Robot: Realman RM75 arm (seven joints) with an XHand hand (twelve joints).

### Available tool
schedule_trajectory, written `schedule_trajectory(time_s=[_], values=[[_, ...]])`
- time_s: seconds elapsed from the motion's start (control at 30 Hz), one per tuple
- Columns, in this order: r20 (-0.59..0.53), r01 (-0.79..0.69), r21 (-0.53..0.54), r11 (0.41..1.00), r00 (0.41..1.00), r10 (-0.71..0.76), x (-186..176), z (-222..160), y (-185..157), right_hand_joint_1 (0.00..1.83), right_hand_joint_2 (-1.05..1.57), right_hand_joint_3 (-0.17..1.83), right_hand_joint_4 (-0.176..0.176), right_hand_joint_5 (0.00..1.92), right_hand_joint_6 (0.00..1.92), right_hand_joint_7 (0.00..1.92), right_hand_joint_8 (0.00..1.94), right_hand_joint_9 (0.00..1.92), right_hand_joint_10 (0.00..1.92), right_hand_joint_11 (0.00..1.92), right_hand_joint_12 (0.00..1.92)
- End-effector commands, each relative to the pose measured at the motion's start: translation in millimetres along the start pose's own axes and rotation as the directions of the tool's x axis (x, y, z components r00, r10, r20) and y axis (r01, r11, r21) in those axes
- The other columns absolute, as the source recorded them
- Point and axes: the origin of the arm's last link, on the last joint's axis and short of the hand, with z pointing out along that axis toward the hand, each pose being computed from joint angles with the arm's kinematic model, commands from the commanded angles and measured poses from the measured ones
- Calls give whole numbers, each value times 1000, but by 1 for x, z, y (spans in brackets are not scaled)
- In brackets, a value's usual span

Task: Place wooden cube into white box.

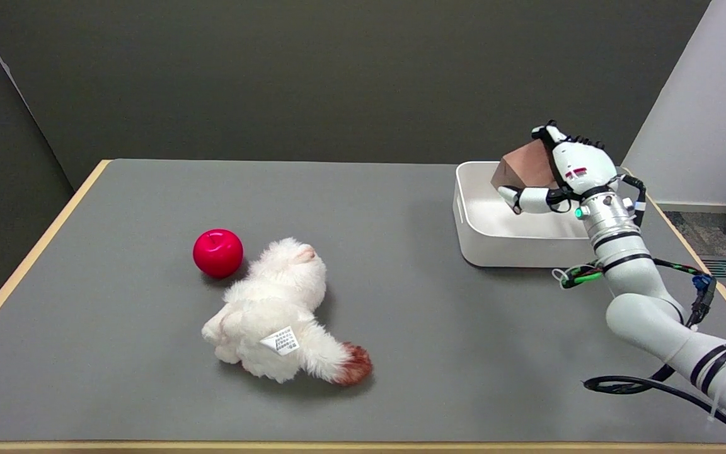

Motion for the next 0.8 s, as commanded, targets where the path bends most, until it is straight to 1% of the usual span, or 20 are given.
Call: schedule_trajectory(time_s=[0.03,0.1,0.17,0.23,0.3,0.33,0.37,0.4,0.43,0.47,0.53,0.6,0.67,0.8], values=[[43,-101,-27,994,994,103,3,4,34,688,730,889,-110,294,583,586,859,571,1291,408,1707],[24,-109,-21,994,994,109,3,1,32,606,693,885,-94,237,484,464,679,424,1136,288,1554],[-3,-112,-6,994,994,112,5,-2,27,516,667,921,-82,202,451,365,586,328,978,181,1398],[-40,-120,17,993,992,120,8,-6,20,496,636,945,-74,163,433,255,509,198,835,12,1111],[-74,-142,35,989,987,144,11,-8,12,494,619,939,-64,140,422,174,433,76,744,-1,846],[-90,-150,45,988,984,153,13,-9,8,497,619,925,-63,124,405,123,357,38,576,-1,633],[-114,-161,58,985,979,167,17,-10,1,504,625,903,-64,103,381,63,252,15,314,-1,355],[-139,-172,71,983,974,180,21,-10,-4,505,632,884,-64,87,357,19,179,-1,119,-1,143],[-158,-182,79,980,968,193,25,-10,-7,494,641,871,-65,81,339,9,168,-1,57,-1,67],[-188,-196,92,976,959,210,30,-11,-12,487,650,854,-65,75,320,-1,156,-1,2,-1,-1],[-234,-215,120,969,943,238,41,-12,-22,522,672,763,-63,82,288,-1,98,-1,-1,-1,-1],[-276,-241,150,959,921,275,52,-13,-32,534,651,816,-67,68,294,-1,66,-1,-1,-1,-1],[-317,-270,177,947,895,314,64,-15,-37,535,653,822,-66,57,287,-1,40,-1,-1,-1,-1],[-394,-308,202,930,844,365,81,-17,-36,526,660,819,-67,53,282,-1,31,-1,-1,-1,-1]])
